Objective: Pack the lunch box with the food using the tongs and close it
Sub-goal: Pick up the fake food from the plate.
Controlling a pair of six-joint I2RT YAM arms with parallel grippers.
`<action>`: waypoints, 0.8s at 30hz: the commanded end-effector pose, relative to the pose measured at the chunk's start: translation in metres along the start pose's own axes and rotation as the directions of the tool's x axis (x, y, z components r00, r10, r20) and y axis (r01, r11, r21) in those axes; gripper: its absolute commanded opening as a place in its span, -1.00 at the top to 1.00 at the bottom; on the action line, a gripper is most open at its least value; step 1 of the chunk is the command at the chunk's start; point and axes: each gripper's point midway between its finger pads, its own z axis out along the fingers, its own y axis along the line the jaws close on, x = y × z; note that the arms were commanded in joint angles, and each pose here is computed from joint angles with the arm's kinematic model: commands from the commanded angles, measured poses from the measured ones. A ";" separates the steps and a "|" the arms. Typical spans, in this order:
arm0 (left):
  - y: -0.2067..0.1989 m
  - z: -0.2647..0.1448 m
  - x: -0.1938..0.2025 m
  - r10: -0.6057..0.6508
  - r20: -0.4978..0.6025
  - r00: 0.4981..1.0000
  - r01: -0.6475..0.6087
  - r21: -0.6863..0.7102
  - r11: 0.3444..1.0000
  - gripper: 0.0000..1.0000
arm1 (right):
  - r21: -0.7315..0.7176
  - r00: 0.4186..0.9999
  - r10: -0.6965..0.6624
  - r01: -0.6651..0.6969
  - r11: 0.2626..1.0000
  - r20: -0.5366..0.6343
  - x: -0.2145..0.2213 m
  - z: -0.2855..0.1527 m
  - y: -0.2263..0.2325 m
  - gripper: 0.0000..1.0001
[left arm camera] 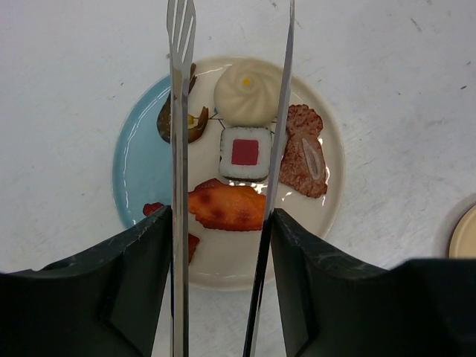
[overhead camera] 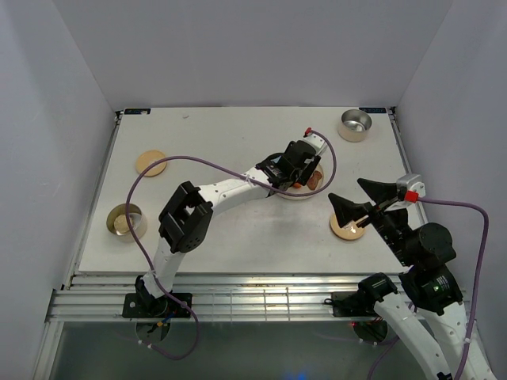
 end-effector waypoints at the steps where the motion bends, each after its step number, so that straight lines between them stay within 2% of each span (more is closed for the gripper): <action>1: 0.003 -0.006 -0.017 -0.020 0.027 0.999 0.020 -0.003 1.000 -0.27 | -0.034 0.998 -0.016 0.018 0.999 0.056 -0.018 -0.003 0.008 -0.99; 24: -0.006 0.006 0.020 -0.030 -0.050 0.998 0.031 0.018 0.999 -0.27 | -0.038 0.997 -0.025 0.028 0.999 0.073 -0.021 -0.005 0.008 -0.98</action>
